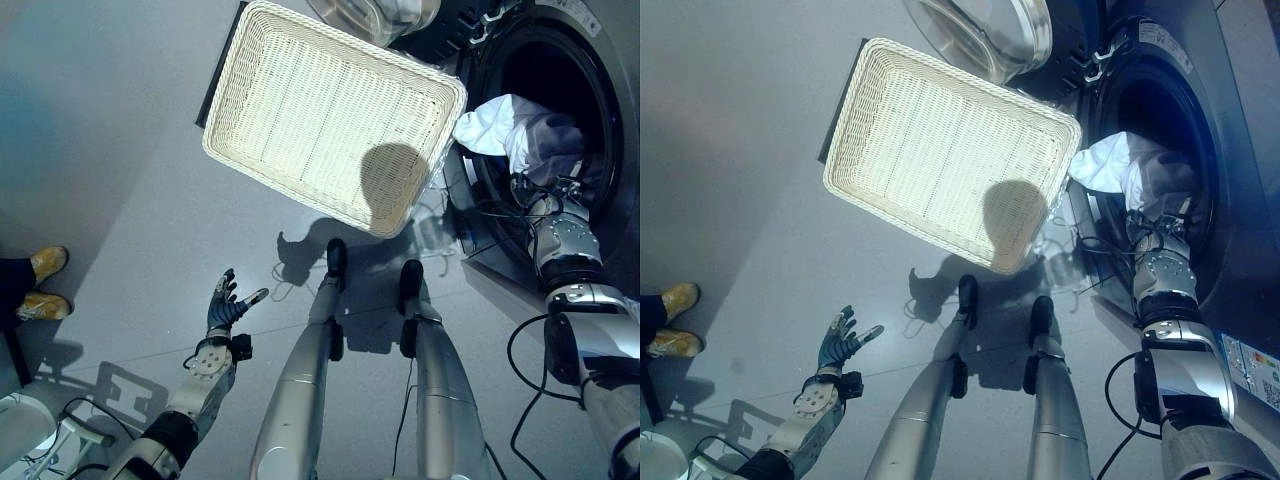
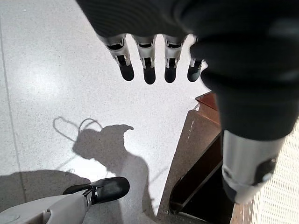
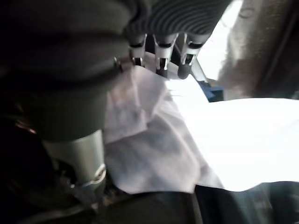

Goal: Put the clothes into the washing machine.

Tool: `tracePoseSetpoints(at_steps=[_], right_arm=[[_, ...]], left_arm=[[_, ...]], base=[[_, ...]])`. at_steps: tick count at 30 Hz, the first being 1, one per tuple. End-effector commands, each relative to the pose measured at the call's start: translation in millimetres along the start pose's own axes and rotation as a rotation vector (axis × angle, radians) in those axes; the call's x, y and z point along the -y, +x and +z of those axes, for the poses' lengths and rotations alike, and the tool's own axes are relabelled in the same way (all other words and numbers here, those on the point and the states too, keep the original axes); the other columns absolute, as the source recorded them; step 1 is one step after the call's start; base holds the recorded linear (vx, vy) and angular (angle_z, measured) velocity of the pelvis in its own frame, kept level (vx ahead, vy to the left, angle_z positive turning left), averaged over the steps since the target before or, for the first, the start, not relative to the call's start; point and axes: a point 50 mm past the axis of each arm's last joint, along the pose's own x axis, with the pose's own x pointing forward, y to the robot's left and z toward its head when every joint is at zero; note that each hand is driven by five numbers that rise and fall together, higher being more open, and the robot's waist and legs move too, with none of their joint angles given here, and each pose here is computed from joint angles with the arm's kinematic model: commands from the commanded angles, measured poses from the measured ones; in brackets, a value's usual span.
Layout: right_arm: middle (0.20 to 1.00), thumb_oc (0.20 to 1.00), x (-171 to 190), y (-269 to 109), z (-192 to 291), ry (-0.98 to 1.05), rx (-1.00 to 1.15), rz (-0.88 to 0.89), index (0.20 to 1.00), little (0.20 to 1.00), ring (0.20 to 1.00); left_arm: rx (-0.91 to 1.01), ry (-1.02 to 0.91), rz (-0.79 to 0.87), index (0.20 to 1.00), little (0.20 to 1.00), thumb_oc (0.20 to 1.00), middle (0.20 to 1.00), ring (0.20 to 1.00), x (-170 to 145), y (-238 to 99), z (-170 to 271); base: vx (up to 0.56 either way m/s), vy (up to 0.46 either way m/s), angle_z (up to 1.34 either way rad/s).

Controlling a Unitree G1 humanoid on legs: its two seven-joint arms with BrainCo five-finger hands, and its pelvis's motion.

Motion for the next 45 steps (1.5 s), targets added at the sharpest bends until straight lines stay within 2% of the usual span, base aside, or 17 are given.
tracePoseSetpoints(at_steps=[1,4,6,9,12,14,19,26,29,33,38,39,40,43,45], right_arm=[[1.0,1.0,-32.8,-14.4,82.7,-0.224,0.415,0.197,1.0,1.0,1.0],[1.0,1.0,-39.0,-16.9,79.0,-0.283,0.45,0.225,1.0,1.0,1.0],[1.0,1.0,-49.3,-21.3,71.9,-0.498,0.538,0.208,1.0,1.0,1.0],[1.0,1.0,-51.2,-26.0,59.6,-0.677,0.606,0.205,1.0,1.0,1.0],[1.0,1.0,-43.5,-28.1,49.7,-0.767,0.615,0.214,1.0,1.0,1.0],[1.0,1.0,-20.4,-36.5,25.0,-0.944,0.644,0.216,1.0,1.0,1.0],[1.0,1.0,25.2,-55.6,-8.2,-1.005,0.582,0.236,1.0,1.0,1.0],[1.0,1.0,52.4,-76.0,-33.2,-1.065,0.581,0.239,1.0,1.0,1.0],[1.0,1.0,60.4,-79.3,-47.0,-1.145,0.527,0.246,1.0,1.0,1.0],[1.0,1.0,64.7,-77.1,-52.8,-1.139,0.445,0.275,1.0,1.0,1.0],[1.0,1.0,66.0,-77.7,-67.8,-1.212,0.314,0.405,1.0,1.0,1.0],[1.0,1.0,65.3,-78.7,-82.6,-1.335,0.219,0.512,1.0,1.0,1.0],[1.0,1.0,64.7,-78.8,-83.0,-1.34,0.22,0.518,1.0,1.0,1.0],[1.0,1.0,63.2,-72.1,-91.2,-1.59,0.13,0.616,1.0,1.0,1.0],[1.0,1.0,55.3,-64.8,-89.1,-1.686,0.122,0.634,1.0,1.0,1.0]], left_arm=[[-0.022,-0.043,0.041,1.0,1.0,1.0,1.0,1.0,-8.4,-1.3,-5.2],[-0.022,-0.047,0.034,1.0,1.0,1.0,1.0,1.0,-5.7,-0.4,-4.2],[-0.02,-0.058,0.025,1.0,1.0,1.0,1.0,1.0,-2.5,1.8,-1.7],[-0.022,-0.067,0.024,1.0,1.0,1.0,1.0,1.0,-0.1,1.5,-2.3],[-0.025,-0.076,0.027,1.0,1.0,1.0,1.0,1.0,0.3,0.3,-4.4],[-0.028,-0.09,0.032,1.0,1.0,1.0,1.0,1.0,3.4,-1.8,-7.1],[-0.028,-0.117,0.05,1.0,1.0,1.0,1.0,1.0,5.4,-5.3,-12.6],[-0.035,-0.135,0.07,1.0,1.0,1.0,1.0,1.0,11.1,-8.7,-16.5],[-0.041,-0.139,0.071,1.0,1.0,1.0,1.0,1.0,13.4,-7.6,-16.8],[-0.047,-0.138,0.069,1.0,1.0,1.0,1.0,1.0,13.1,-6.5,-17.7],[-0.059,-0.137,0.068,1.0,1.0,1.0,1.0,1.0,13.9,-4.6,-17.5],[-0.065,-0.133,0.069,1.0,1.0,1.0,1.0,1.0,13.9,-2.6,-16.3],[-0.065,-0.133,0.069,1.0,1.0,1.0,1.0,1.0,13.7,-2.5,-16.2],[-0.073,-0.123,0.067,1.0,1.0,1.0,1.0,1.0,9.1,1.1,-14.6],[-0.074,-0.112,0.06,1.0,1.0,1.0,1.0,1.0,6.7,2.9,-13.1]], base=[[0.0,0.032,-0.07],[0.0,0.042,-0.06],[-0.02,0.078,-0.02],[-0.02,0.063,-0.1],[-0.02,0.06,-0.1],[-0.03,0.105,-0.07],[-0.03,0.081,-0.07],[-0.03,0.053,-0.03],[-0.04,0.062,-0.04],[-0.04,0.035,-0.01],[-0.01,0.006,0.0],[0.0,0.0,0.0],[0.0,0.0,0.0],[0.0,0.0,0.0],[0.01,-0.019,0.04]])
